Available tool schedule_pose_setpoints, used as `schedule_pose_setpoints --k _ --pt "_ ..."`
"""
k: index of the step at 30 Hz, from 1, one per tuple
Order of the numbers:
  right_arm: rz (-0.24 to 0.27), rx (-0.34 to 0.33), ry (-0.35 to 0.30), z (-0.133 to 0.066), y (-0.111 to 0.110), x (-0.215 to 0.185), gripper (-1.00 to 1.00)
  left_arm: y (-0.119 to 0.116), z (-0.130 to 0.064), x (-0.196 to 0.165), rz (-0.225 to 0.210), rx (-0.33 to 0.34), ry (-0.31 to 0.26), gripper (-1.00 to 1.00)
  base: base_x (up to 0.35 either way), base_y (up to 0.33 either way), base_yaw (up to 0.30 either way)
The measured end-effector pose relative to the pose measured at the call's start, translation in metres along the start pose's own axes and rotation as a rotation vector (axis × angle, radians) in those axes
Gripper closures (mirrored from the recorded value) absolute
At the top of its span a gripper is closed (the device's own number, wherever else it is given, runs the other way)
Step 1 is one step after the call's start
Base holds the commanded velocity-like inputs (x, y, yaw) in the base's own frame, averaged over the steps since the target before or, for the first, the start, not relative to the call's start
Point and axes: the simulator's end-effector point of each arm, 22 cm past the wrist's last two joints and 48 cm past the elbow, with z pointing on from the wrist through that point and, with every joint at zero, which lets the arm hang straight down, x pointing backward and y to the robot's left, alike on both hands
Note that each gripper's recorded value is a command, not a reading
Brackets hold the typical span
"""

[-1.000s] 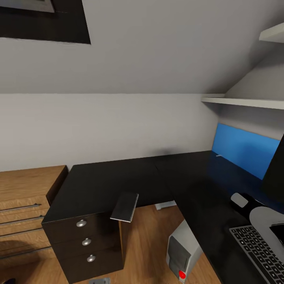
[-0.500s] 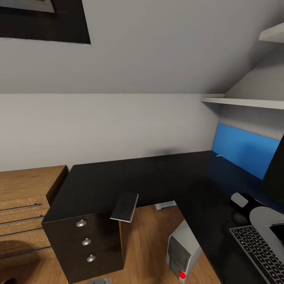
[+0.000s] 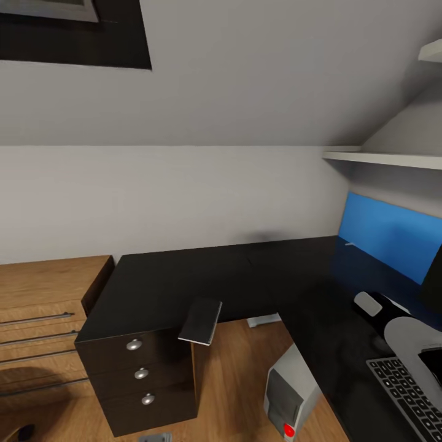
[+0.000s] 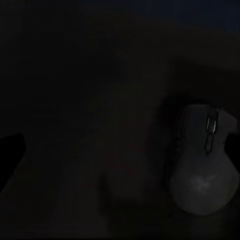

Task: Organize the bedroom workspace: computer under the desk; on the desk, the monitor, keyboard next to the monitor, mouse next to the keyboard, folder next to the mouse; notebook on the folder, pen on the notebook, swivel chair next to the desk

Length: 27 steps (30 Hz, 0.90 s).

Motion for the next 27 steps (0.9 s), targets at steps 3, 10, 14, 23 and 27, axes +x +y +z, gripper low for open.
schedule_pose_setpoints --k 3,10,14,23,27 --pt "0.002 -0.008 -0.003 -0.001 0.003 0.0 -1.0 0.0 0.0 0.0 0.001 0.0 0.001 -1.0 0.0 0.0 0.016" --pt "-0.011 -0.03 0.009 -0.006 0.021 0.015 -1.0 0.002 0.0 0.001 -0.002 -0.003 0.002 -1.0 0.0 0.0 0.11" --pt "-0.024 -0.035 0.002 -0.007 0.025 0.017 -1.0 0.002 0.0 0.001 -0.002 -0.005 0.003 -1.0 -0.01 0.001 0.262" --pt "-0.258 -0.116 -0.14 -0.035 0.094 0.073 -1.0 0.003 0.001 0.004 -0.003 -0.007 0.009 -1.0 -0.225 0.131 0.169" --pt "-0.323 -0.153 -0.194 -0.047 0.116 0.094 -1.0 0.003 0.002 0.006 -0.003 -0.007 0.015 -1.0 -0.285 0.174 0.012"
